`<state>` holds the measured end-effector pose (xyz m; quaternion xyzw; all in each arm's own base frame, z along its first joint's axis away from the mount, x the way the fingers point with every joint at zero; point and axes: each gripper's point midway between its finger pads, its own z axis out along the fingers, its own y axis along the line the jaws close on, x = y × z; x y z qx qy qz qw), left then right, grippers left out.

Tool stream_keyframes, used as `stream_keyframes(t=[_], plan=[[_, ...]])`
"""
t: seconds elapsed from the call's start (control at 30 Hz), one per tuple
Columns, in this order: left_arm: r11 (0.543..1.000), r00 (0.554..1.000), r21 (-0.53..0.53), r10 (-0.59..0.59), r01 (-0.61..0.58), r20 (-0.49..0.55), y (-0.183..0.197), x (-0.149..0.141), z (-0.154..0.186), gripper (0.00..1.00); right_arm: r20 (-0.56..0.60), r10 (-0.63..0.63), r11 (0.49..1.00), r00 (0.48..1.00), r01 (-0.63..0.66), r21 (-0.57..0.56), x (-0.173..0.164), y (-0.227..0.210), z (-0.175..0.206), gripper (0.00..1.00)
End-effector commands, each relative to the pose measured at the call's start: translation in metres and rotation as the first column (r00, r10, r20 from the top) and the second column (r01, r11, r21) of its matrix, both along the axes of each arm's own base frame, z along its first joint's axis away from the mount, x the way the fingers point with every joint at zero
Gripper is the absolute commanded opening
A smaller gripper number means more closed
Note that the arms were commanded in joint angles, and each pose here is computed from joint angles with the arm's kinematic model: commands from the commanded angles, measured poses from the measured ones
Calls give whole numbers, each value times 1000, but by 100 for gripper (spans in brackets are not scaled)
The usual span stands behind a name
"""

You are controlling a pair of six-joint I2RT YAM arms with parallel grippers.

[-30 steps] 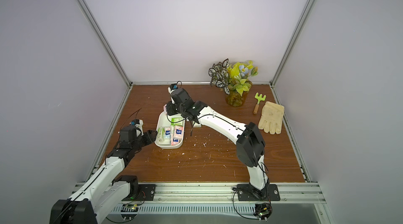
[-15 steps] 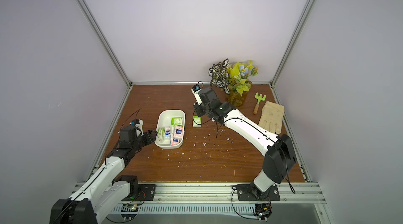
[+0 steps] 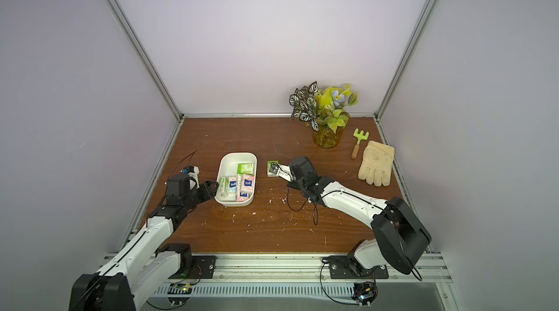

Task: Take the pocket tissues out of the storage box
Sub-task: Place the pocket tissues at the center of the board.

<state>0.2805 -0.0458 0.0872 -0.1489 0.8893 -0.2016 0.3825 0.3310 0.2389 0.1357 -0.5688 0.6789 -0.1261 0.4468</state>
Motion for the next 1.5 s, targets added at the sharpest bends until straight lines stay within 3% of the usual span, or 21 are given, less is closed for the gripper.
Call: stream_keyframes(t=[0.0, 0.3, 0.67, 1.27, 1.47], plan=[[1000, 1000, 4, 6, -6, 21, 3, 5, 7, 57, 211, 103, 994, 972, -105, -2, 13, 8, 43, 0], [1000, 1000, -2, 1, -1, 10, 2, 5, 4, 57, 282, 202, 976, 938, -168, -138, 22, 6, 1, 0], [1000, 1000, 0, 3, -3, -5, 2, 3, -1, 57, 264, 303, 937, 916, -236, -257, 42, 16, -39, 0], [1000, 1000, 6, 0, 0, -28, 3, 5, -6, 57, 242, 318, 934, 917, -258, -248, 63, 14, -46, 0], [1000, 1000, 7, 0, 0, -23, 3, 5, -4, 57, 216, 327, 931, 920, -274, -242, 61, 15, -50, 10]])
